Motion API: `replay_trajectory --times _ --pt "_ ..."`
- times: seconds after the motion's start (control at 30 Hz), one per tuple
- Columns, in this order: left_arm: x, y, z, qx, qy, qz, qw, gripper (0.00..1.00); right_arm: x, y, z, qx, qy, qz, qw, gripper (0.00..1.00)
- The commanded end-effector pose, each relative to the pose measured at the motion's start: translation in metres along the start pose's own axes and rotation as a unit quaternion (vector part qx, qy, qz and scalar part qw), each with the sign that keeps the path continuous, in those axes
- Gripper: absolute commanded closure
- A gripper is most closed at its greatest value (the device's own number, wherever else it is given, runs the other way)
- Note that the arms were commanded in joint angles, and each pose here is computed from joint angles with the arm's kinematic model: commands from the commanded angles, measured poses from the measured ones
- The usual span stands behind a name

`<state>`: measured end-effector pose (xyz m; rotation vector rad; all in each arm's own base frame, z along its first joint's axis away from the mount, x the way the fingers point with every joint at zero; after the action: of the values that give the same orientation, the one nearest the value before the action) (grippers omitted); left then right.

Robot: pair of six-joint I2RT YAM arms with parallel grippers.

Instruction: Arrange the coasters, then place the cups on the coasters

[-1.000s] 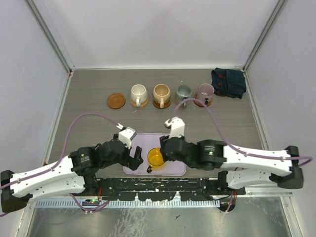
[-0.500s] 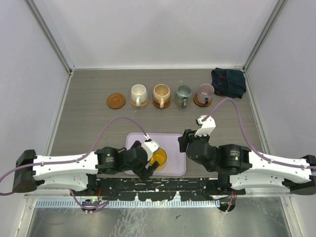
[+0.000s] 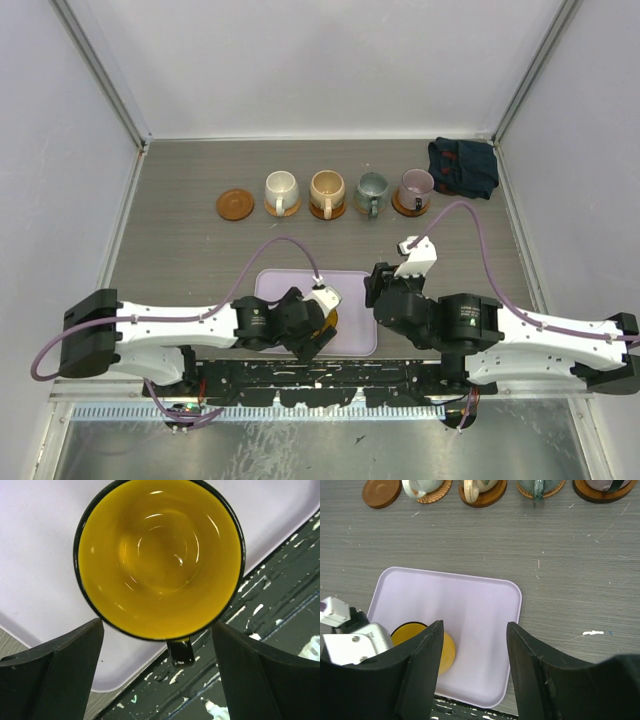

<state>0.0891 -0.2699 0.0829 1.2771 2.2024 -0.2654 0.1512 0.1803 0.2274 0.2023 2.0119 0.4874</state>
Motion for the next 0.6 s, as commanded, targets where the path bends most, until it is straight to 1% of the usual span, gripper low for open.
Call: replay_trajectory --times 0.0,0.07,0.1,0.2,0.3,0.33,0.43,0.57 --pt "-0.025 -0.003 0.005 -0.011 -0.029 -0.016 0.999 0.12 -0.013 -0.002 -0.002 -0.001 -0.031 0.034 0.999 0.42" --pt "-0.023 -0.002 0.011 -0.018 -0.027 -0.015 0.999 0.12 -0.013 -0.004 -0.002 -0.001 -0.032 0.037 0.999 0.42" --pt "-0.023 -0.001 0.012 -0.021 -0.027 -0.015 0.999 0.15 -0.012 -0.005 -0.002 -0.001 -0.032 0.039 0.999 0.42" --pt "-0.023 -0.002 0.015 -0.023 -0.026 -0.015 0.999 0.20 -0.010 -0.006 -0.001 0.000 -0.030 0.042 0.999 0.42" --pt "-0.023 -0.002 0.016 -0.024 -0.028 -0.018 0.999 0.30 -0.007 -0.007 0.000 0.001 -0.028 0.042 0.999 0.42" --pt "-0.024 -0.002 0.015 -0.024 -0.029 -0.018 0.999 0.32 -0.006 -0.007 0.000 0.003 -0.027 0.040 0.999 0.42" --pt "-0.023 0.000 0.014 -0.027 -0.032 -0.021 0.999 0.36 -0.004 -0.007 0.002 0.006 -0.026 0.038 0.999 0.42" --pt "-0.019 0.001 0.016 -0.030 -0.027 -0.024 0.999 0.37 -0.003 -0.006 0.003 0.009 -0.026 0.037 0.999 0.42"
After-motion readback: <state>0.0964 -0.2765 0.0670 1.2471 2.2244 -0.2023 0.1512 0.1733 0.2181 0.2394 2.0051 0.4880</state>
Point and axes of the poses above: each gripper's point midway between its finger pads, its own z axis out along the fingers, its own y axis along the line the jaws close on, x = y × z, the point moved 1 cm from there along -z, back along the fingers, and after that the axes turned 12 degrees about z, right-handed, at the moved point
